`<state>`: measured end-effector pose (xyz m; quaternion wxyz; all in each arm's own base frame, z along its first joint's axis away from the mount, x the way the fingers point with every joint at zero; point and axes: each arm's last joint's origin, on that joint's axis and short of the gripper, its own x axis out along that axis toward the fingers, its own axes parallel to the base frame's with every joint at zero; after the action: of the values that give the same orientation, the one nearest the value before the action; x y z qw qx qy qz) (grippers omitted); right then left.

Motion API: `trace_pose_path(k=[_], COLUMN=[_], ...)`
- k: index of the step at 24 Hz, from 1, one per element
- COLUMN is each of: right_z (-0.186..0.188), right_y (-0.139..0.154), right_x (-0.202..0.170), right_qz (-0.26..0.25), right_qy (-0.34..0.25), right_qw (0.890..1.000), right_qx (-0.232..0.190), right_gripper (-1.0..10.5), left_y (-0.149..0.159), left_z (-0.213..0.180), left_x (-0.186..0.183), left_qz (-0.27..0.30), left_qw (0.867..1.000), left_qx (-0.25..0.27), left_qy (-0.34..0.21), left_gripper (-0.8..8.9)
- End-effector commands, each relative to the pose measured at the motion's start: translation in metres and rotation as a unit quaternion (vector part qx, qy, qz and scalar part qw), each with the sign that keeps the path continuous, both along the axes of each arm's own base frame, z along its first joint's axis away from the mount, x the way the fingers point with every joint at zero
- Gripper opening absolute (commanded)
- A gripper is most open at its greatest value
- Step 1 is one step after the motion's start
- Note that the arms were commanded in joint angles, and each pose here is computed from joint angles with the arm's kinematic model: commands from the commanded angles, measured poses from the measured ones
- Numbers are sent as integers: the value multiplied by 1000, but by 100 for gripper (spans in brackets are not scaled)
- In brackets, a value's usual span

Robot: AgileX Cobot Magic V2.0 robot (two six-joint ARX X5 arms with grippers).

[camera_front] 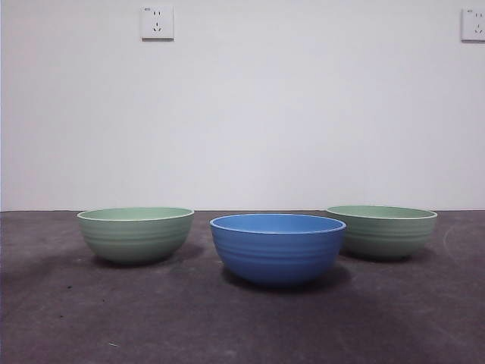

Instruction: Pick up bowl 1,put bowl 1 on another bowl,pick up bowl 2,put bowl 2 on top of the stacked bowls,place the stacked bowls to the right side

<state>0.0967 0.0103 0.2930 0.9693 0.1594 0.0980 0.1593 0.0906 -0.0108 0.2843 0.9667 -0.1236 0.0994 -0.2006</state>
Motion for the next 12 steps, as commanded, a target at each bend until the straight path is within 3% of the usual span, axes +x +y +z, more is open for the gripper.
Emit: trace_pose_path(k=[1,5,12], right_z=[24,50,78], right_y=[0,1,6], right_x=[3,11,22], right_qz=[16,52,120], right_qy=[9,57,137], right_qw=[997,990,970], right_qx=[-72,-120,-160], right_gripper=[-12,-12,-12], left_y=[-2,-4,-7], left_z=[15,35,62], left_x=[5,12,16], left_qz=[-47,-112,-189], left_qw=[998,991,974], left_qx=[44,69,98], left_qy=[4,28,74], left_gripper=[-7,-7,-8])
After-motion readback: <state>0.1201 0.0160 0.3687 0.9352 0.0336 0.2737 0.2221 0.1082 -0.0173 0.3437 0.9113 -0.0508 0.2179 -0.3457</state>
